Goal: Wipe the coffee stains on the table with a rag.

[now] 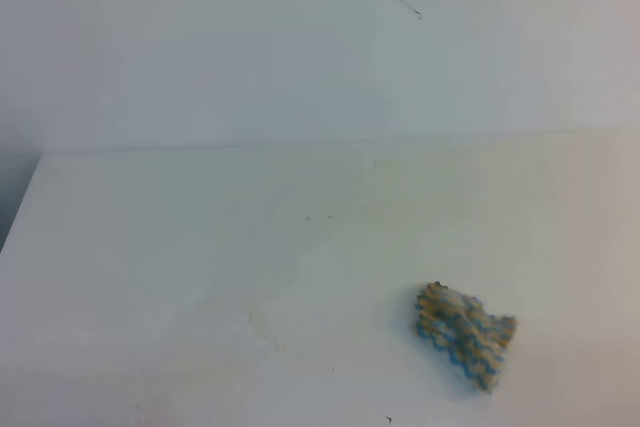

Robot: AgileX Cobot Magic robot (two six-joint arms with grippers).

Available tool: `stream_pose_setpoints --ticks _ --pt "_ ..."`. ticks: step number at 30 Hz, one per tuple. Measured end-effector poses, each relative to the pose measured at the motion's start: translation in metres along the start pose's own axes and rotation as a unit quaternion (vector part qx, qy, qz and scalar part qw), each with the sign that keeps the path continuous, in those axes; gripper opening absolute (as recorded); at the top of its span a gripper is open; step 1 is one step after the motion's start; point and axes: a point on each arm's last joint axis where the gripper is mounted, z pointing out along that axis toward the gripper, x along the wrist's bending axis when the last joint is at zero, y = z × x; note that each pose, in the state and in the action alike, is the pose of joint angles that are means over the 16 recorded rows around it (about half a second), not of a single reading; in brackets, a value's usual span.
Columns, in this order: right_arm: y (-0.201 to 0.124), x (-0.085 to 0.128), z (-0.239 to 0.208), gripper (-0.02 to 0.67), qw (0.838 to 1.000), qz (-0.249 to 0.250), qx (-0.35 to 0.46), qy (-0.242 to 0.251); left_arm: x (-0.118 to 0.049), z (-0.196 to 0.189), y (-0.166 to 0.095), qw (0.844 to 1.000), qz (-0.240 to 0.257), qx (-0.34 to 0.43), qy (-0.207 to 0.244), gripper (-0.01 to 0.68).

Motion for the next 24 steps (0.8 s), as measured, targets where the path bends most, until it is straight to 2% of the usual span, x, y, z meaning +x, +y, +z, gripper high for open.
stream_pose_setpoints --ticks 24 --pt "0.0 0.0 0.0 -0.004 1.0 0.0 0.0 0.0 0.0 0.0 0.0 1.0 0.003 0.0 0.0 -0.001"
